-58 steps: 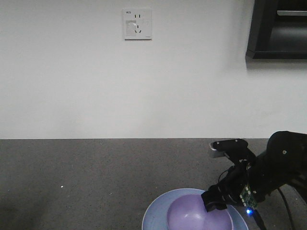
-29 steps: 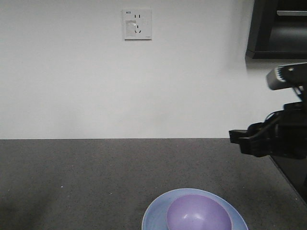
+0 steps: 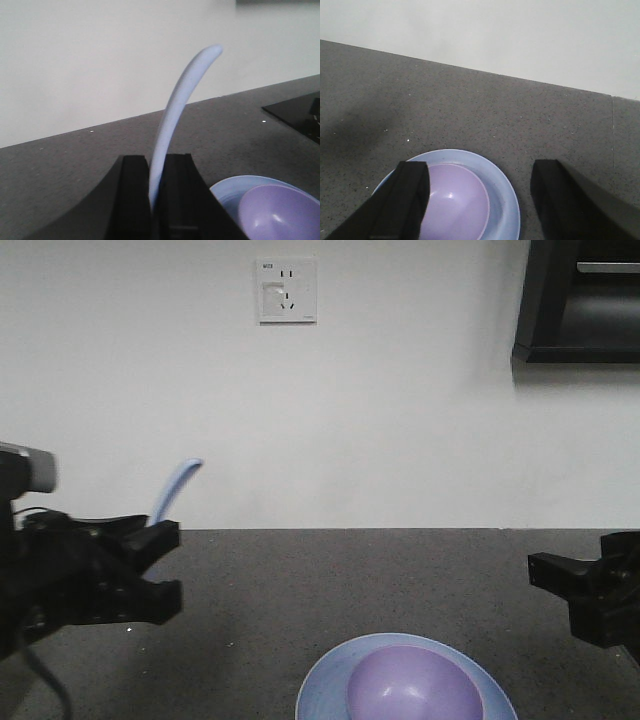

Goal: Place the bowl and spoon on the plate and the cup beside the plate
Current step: 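Move the left gripper over the bowl and release the spoon into it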

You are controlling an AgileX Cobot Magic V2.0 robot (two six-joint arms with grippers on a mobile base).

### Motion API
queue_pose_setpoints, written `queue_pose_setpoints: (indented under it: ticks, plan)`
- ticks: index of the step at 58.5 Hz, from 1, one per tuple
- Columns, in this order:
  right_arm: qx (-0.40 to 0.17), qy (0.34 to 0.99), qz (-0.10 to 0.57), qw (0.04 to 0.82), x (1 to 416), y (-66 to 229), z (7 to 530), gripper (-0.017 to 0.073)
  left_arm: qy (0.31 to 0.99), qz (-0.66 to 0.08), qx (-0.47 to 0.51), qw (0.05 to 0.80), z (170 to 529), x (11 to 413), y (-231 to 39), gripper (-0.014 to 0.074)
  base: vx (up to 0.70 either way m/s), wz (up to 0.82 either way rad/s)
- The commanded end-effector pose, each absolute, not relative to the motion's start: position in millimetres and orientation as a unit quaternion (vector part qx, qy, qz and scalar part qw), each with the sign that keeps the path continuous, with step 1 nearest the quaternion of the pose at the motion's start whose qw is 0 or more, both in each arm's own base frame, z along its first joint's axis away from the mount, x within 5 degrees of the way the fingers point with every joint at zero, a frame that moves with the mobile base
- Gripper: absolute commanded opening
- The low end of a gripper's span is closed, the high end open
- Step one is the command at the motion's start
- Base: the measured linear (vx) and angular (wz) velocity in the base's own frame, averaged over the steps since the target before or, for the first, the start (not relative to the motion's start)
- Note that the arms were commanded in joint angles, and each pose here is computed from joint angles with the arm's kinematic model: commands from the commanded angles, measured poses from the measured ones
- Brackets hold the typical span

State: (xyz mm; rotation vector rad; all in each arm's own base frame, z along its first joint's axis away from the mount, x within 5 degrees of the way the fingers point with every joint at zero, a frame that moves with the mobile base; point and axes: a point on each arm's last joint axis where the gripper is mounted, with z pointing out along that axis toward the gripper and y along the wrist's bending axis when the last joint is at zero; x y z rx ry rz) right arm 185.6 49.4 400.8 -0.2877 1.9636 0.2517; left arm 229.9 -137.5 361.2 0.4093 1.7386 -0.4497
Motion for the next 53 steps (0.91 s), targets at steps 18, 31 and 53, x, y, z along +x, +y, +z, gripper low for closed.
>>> queue_pose_setpoints:
  ticks: [18,31,53]
  plan:
    - [-0.108,0.791,0.109,0.592,183,47,420,0.0505,0.668,-0.274,0.214,0.658,362,250,-228,0.0008,0.0,0.0]
    - [-0.108,0.793,0.109,0.59,183,47,419,0.0505,0.657,-0.297,0.234,0.652,339,254,-272,0.0012,0.0,0.0]
    - [-0.11,0.793,0.106,0.59,183,47,419,0.0505,0.67,-0.345,0.203,0.626,296,261,-306,0.0179,0.0,0.0]
